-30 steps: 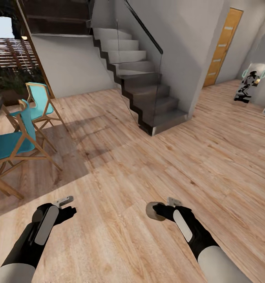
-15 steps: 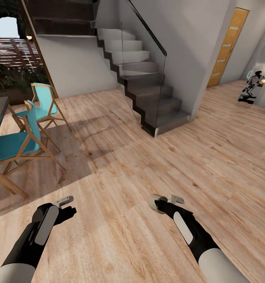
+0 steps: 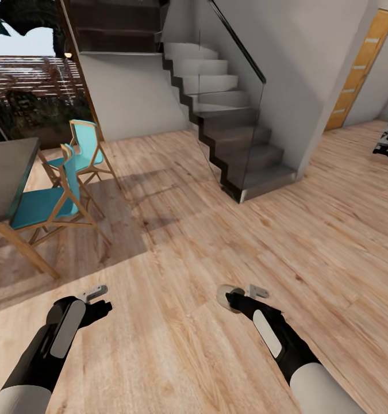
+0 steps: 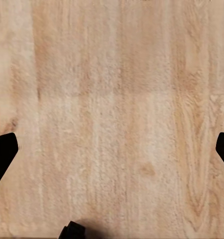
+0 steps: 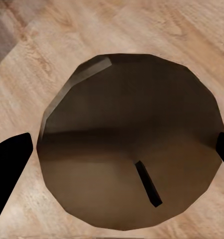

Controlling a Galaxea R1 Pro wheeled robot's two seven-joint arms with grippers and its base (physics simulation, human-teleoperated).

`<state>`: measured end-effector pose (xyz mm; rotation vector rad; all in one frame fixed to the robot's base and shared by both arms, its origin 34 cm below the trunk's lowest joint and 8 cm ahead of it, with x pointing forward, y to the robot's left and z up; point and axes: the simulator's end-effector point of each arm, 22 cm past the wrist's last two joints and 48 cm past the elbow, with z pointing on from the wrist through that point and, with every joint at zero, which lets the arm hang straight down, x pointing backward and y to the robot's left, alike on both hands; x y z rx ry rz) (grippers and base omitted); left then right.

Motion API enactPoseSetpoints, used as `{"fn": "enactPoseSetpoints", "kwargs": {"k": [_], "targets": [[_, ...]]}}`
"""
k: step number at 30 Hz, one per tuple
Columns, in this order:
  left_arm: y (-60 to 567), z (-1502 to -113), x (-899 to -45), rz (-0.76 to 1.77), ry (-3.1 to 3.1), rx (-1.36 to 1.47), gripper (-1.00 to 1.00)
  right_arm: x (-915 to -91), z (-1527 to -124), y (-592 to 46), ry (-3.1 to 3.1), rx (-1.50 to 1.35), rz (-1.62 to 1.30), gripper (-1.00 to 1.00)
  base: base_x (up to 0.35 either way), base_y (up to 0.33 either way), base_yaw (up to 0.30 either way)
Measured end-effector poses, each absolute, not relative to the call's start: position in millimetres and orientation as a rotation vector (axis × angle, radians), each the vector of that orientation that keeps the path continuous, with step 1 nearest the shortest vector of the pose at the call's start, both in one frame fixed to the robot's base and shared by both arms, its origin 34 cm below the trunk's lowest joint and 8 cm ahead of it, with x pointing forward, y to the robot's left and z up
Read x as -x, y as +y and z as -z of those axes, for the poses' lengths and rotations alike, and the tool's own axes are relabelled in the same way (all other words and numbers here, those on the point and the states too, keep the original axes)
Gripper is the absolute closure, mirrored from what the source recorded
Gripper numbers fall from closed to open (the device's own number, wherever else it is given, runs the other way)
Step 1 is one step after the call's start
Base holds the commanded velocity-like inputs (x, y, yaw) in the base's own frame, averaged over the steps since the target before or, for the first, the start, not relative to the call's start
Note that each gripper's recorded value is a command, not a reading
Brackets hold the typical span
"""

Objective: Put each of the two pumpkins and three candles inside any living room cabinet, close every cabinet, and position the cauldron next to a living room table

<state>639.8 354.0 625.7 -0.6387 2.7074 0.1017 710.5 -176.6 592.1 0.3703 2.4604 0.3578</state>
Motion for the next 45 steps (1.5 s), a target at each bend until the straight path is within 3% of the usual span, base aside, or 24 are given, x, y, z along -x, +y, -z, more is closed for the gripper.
{"fn": "enactPoseSetpoints", "kwargs": {"k": [45], "targets": [[358.4,-681.1,-632.0,-0.136,2.741,0.646,-1.00,-660.3,-640.6,-76.6,2.718,-0.181,-0.319,1.00,0.000,0.000,0.252]]}}
